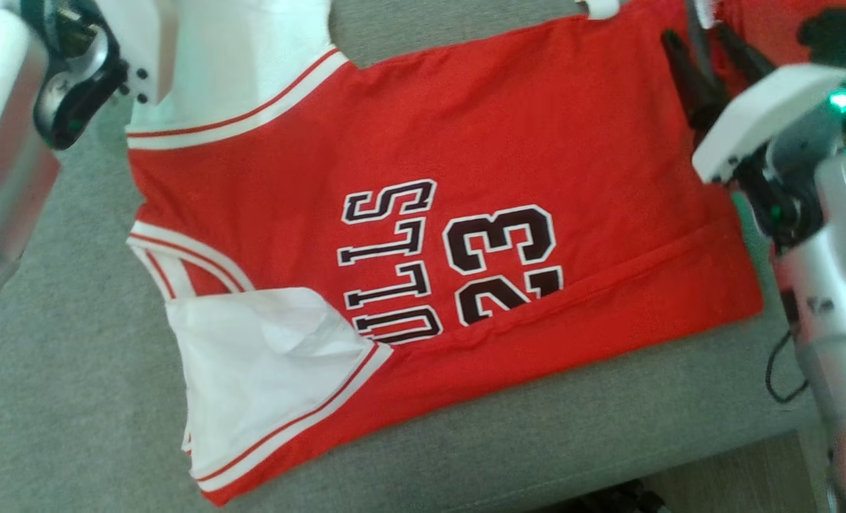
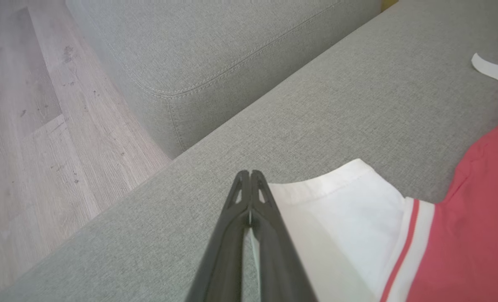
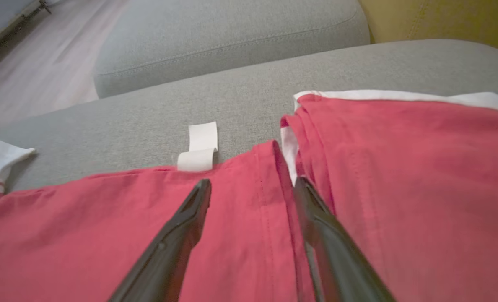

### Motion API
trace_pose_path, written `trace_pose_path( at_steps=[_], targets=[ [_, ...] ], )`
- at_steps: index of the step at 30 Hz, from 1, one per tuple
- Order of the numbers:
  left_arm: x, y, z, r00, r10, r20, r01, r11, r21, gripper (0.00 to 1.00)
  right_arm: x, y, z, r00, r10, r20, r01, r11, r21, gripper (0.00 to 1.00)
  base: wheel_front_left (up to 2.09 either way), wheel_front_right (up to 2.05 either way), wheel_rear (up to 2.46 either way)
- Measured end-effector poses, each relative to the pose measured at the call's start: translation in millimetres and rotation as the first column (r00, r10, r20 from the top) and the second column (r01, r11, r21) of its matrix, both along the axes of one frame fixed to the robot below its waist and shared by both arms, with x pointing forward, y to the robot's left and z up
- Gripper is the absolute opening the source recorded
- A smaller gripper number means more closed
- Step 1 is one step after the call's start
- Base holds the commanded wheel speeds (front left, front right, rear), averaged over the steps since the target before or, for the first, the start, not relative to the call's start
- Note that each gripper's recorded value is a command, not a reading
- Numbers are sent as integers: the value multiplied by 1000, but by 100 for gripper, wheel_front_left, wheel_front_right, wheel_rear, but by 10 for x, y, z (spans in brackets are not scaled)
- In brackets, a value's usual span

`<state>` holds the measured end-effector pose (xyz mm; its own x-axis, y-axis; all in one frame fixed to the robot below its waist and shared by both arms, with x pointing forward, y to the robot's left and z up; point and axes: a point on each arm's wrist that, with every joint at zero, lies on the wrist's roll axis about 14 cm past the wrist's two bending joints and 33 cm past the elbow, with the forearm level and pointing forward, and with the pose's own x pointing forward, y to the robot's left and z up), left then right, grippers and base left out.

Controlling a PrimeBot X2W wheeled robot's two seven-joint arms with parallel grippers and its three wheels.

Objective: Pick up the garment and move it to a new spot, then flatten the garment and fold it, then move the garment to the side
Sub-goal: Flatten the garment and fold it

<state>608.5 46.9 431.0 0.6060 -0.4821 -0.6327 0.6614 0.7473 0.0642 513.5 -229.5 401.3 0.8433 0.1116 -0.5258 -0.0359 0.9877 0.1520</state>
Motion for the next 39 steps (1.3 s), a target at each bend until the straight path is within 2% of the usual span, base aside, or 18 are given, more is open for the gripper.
trace_pose_path(
  at_steps=[8, 21, 22, 24, 25, 26, 27, 28, 33, 39],
  targets=[
    [-69, 26, -38, 1000, -18, -6, 18, 1000, 2, 0, 202, 76, -151, 999, -7, -46, 6, 1000, -13, 100, 0, 0, 0],
    [-51, 115, -61, 1000, -21, 11, 20, 1000, 17, 0, 406, 129, -229, 999, 4, -51, -6, 999, -45, 100, 0, 0, 0],
    [-46, 123, -56, 1000, -17, 11, 17, 1000, 14, 0, 416, 137, -229, 999, 7, -49, -9, 999, -46, 94, 0, 0, 0],
    [-35, 130, -34, 1000, -13, 17, 13, 1000, 6, 0, 442, 143, -219, 999, 6, -42, -7, 999, -46, 71, 0, 0, 0],
    [-29, 135, -26, 1000, -14, 22, 14, 1000, 8, 0, 454, 144, -214, 999, 6, -37, -8, 999, -48, 51, 0, 0, 0],
    [-24, 136, -19, 999, -17, 29, 17, 1000, 10, 0, 460, 145, -214, 999, 8, -36, -10, 999, -52, 40, 0, 0, 0],
    [-18, 141, -14, 999, -19, 35, 18, 1000, 14, 0, 469, 147, -208, 999, 10, -33, -12, 998, -56, 25, 0, 0, 0],
    [-8, 149, -4, 999, -17, 43, 16, 1000, 13, 0, 479, 151, -199, 1000, 12, -28, -14, 998, -60, 0, 0, 0, 0],
    [28, 168, 29, 996, -22, 87, 22, 1000, 10, 0, 510, 139, -167, 1000, 9, -11, -10, 998, -64, 0, 0, 0, 0],
    [221, 271, 273, 972, -12, 233, 10, 1000, 10, 0, 606, 89, 20, 998, -22, 66, 25, 999, -40, 0, 0, 0, 0]
  ],
)
